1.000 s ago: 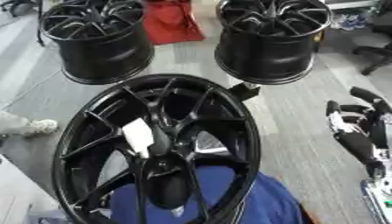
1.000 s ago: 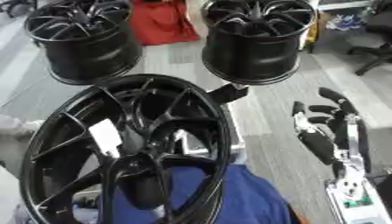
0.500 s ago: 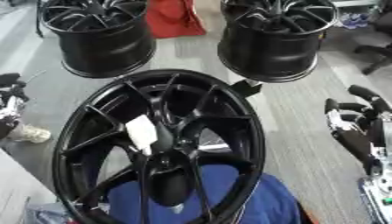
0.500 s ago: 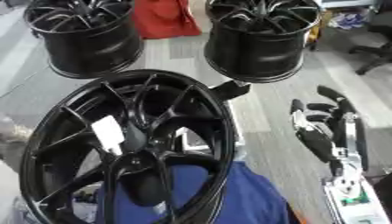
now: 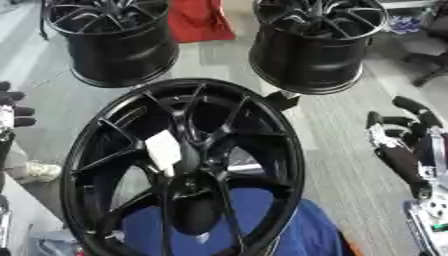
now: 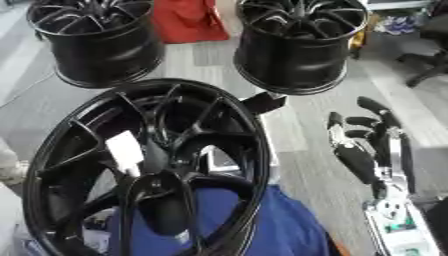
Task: Pull the pin out of the wheel hub.
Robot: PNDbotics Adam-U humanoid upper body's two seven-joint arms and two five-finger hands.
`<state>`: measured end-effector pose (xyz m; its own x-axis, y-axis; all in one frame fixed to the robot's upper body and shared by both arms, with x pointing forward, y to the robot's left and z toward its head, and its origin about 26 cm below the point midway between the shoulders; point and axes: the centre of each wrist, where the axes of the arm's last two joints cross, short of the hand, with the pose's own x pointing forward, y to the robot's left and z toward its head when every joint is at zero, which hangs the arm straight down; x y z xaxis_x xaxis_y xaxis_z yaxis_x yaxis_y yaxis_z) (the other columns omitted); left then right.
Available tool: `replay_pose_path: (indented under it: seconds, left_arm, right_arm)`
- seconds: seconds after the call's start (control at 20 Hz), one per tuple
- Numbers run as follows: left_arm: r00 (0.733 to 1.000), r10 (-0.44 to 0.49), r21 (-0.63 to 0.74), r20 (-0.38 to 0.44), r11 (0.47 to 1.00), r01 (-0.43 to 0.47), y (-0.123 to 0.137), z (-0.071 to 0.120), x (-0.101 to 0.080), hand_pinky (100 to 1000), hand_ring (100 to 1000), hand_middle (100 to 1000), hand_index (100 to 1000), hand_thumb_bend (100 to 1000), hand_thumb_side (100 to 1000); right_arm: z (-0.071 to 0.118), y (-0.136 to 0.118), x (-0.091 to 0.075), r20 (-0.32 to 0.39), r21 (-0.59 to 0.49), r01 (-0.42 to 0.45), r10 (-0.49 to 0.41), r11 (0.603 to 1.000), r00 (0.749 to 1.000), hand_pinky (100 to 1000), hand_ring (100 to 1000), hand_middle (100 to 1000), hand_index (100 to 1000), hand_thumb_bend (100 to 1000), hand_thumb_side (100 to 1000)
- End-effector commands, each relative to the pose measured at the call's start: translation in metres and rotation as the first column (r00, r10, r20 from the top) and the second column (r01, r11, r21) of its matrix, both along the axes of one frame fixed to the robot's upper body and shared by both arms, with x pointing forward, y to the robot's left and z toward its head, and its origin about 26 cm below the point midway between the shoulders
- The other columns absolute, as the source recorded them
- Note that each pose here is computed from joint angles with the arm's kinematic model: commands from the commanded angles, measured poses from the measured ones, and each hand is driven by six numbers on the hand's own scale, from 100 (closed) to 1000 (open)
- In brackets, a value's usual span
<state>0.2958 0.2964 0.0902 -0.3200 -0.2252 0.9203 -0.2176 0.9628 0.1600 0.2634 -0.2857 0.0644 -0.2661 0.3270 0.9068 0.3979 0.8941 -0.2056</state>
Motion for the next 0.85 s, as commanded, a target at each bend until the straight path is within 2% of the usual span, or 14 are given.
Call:
replay_pose_path:
  seconds: [0.05,0.85]
  left_arm:
    - [1.0,-0.004,0.017,0.01,1.0,0.003,0.0004,0.0045,-0.0011,619,615,670,821,100,628]
    - [0.999,-0.042,0.024,0.003,0.999,0.042,-0.0069,0.0037,-0.0018,621,615,670,820,100,633]
  right_arm:
    - [0.0073,-0.0018,0.0019,0.025,-0.006,-0.003,0.003,1.0,1.0,581,683,800,808,307,254]
    - [0.0086,-0.0006,0.0027,0.03,-0.004,-0.009,0.009,1.0,1.0,582,683,801,808,300,254]
